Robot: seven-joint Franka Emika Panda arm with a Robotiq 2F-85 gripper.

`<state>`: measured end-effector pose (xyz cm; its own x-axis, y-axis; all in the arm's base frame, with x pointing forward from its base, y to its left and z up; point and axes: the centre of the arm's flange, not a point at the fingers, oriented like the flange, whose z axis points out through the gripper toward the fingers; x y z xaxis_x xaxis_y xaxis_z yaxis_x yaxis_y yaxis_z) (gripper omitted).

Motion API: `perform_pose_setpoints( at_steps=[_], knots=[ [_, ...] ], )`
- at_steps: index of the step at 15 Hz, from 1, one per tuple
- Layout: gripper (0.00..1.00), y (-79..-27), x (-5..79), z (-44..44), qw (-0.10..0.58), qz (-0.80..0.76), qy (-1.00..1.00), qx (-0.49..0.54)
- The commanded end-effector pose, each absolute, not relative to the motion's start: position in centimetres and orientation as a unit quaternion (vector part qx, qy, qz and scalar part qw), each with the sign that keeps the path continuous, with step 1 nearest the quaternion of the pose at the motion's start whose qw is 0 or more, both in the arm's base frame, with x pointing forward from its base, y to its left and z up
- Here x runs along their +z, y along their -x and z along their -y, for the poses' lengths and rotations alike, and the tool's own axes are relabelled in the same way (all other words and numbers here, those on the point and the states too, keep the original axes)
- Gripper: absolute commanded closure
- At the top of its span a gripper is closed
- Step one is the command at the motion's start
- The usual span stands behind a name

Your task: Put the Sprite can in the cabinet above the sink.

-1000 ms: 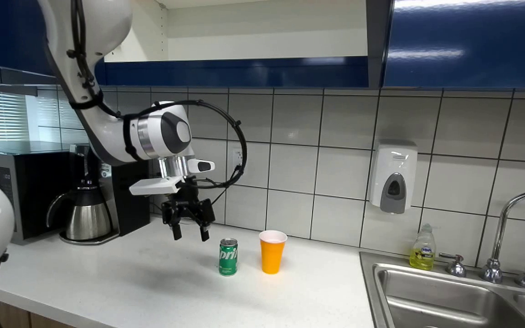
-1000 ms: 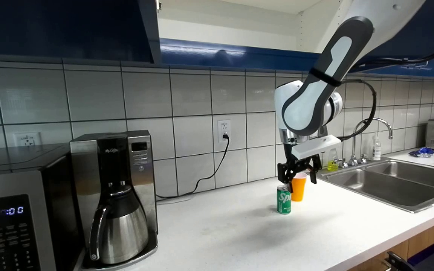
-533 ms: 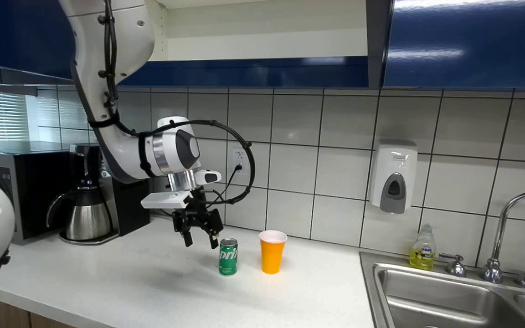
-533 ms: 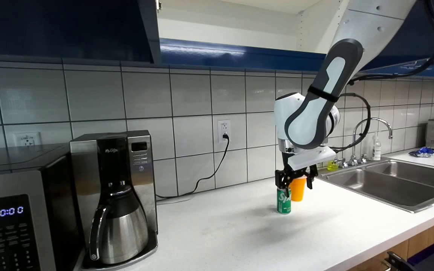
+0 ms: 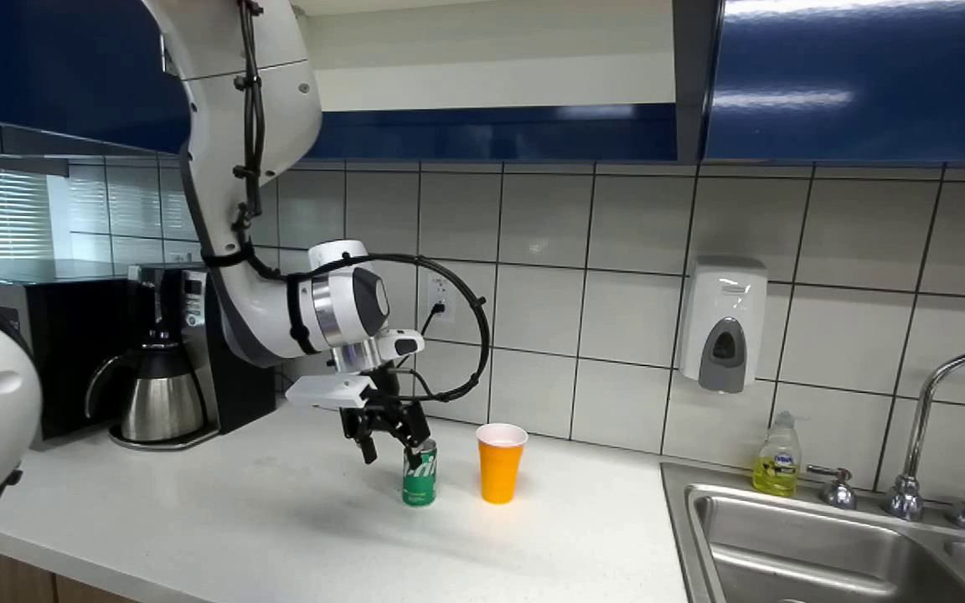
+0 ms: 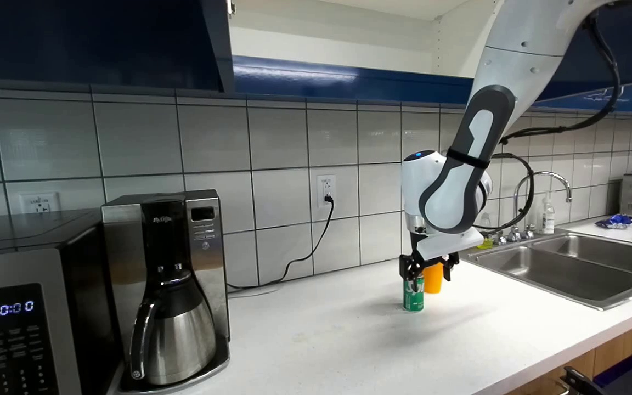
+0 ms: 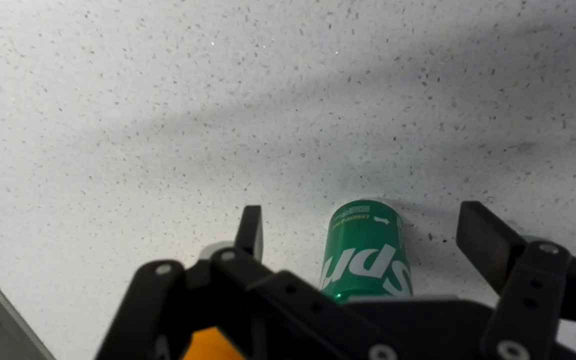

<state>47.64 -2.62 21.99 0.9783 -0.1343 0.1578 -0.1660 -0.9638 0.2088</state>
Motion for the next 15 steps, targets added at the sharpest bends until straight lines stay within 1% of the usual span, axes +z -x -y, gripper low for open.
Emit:
perform_pose_setpoints(
  at_steps=[1,15],
  knots=[
    [0.0,-49.4,20.6,2.8,0.125,0.079,-0.984,0.095],
    [0.0,-52.1,17.6,2.1,0.15,0.071,-0.977,0.133]
  ],
)
